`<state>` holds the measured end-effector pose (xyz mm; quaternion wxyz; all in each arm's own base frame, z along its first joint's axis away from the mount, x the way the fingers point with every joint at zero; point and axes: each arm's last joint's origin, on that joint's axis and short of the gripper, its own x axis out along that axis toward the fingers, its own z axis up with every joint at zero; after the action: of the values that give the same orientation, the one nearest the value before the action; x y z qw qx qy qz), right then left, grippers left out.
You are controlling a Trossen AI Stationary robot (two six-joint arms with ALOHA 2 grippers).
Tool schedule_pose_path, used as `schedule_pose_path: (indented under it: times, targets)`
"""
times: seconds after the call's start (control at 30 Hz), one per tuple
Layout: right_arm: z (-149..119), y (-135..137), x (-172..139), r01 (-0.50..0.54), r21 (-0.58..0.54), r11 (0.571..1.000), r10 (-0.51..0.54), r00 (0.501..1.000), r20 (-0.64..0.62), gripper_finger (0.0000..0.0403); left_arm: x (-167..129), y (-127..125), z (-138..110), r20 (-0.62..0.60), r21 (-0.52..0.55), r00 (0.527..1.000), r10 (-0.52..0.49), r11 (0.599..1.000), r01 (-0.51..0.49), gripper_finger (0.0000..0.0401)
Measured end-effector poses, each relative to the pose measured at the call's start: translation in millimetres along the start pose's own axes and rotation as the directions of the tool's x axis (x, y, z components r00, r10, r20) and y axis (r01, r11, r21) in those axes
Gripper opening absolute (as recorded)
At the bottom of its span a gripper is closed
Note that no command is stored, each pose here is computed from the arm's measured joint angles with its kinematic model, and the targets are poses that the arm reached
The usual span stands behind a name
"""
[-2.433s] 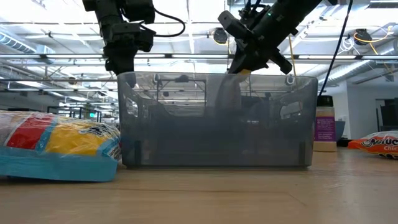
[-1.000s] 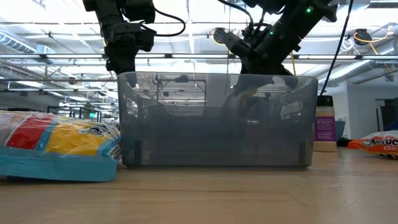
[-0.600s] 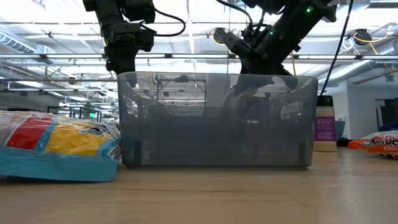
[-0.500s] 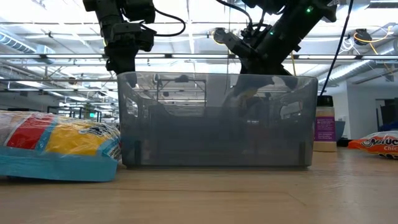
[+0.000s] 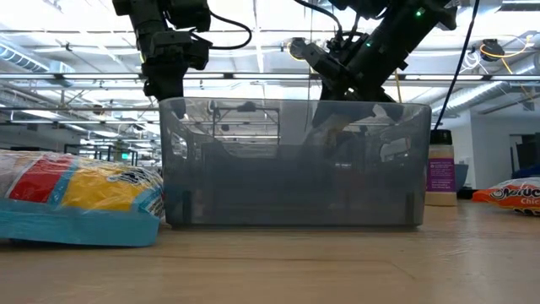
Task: Pick & Place Food Item
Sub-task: Put the yellow noodle pack into the top black bin, then put the bottom blue spoon into the white bin
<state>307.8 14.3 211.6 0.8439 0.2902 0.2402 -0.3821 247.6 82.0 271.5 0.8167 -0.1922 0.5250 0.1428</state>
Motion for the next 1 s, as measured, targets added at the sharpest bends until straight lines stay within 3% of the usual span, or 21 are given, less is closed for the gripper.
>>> schedule_pose_path:
  times: [0.47,1.0]
  targets:
    - [4.8,-3.1,-4.1,0.001,-0.05,0.999,-0.002,1.0,-0.001,0.0112,0.0,0.0,-0.1,-0.001,0.019,1.0,0.0,1.0,0.0,0.0113]
    - [54.4,-20.5,-36.0,-0.058,-0.132,0.99,0.073,0.99,0.117,0.011,-1.2,4.7,-2.7,-0.034,0.071,0.999,0.011,0.997,-0.009,0.0113]
